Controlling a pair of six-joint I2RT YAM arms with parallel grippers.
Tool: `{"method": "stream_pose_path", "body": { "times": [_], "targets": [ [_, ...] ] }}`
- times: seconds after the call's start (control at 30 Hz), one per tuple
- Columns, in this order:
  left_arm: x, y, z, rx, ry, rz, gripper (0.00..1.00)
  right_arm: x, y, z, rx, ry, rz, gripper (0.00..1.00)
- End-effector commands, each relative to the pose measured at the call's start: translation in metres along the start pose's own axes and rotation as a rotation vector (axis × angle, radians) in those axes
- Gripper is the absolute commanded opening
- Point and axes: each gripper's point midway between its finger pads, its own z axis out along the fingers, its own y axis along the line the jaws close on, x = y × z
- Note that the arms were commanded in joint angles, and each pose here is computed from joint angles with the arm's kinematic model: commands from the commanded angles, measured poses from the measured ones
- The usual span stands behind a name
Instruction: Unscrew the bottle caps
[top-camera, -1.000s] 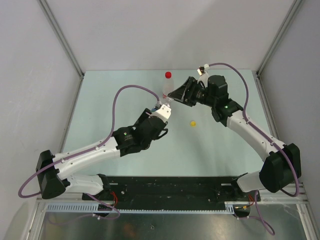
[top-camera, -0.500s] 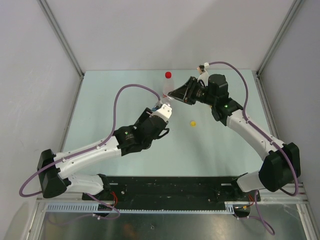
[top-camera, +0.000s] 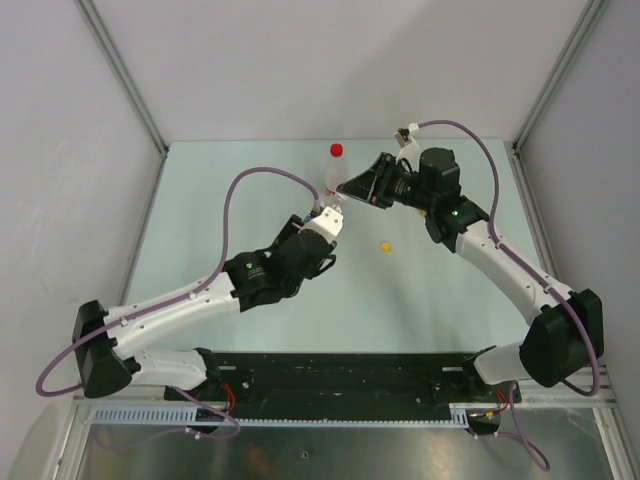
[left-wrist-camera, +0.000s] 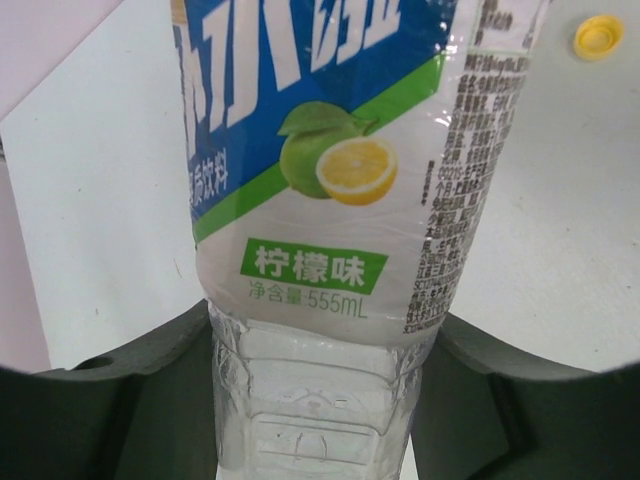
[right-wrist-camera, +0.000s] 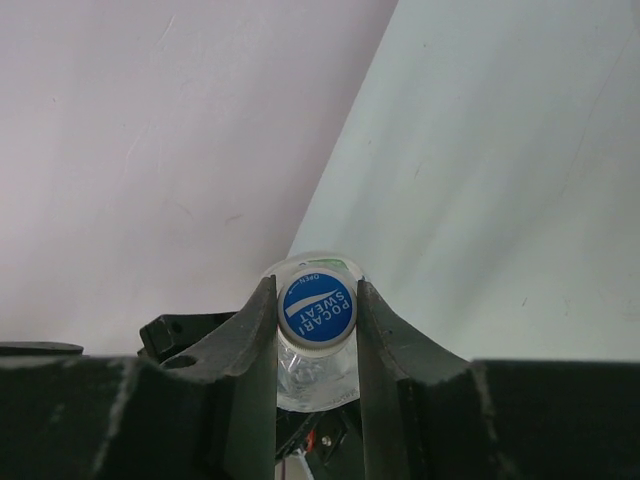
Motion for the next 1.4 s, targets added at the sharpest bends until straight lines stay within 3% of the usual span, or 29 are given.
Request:
{"method": "stream_pose_path", "body": {
  "times": [0.0,0.23,0.53,0.83,1.37],
  "targets": [
    [-0.035,-0.006,-0.012,0.125,-0.092,-0.116,0.23,-0.009,0.067,-0.023,-0.211,-0.006,-0.186,0.0],
    [-0.053,-0.009,-0.025,0.275,-0.187,-0.198,0.23,-0.004,0.088,-0.035,-0.302,0.014,-0.251,0.0],
    [-0.08,-0.028,-0.071,0.614,-0.402,-0.25,0.25,0.004,0.121,-0.052,-0.479,0.054,-0.315,0.0],
    [-0.093,-0.055,-0.12,0.94,-0.513,-0.203,0.25,0.02,0.142,-0.073,-0.598,0.083,-0.491,0.0],
    [-0.109,-0.063,-0.215,1.383,-0.661,-0.092,0.24,0.041,0.197,-0.136,-0.883,0.094,-0.738,0.0]
  ]
}}
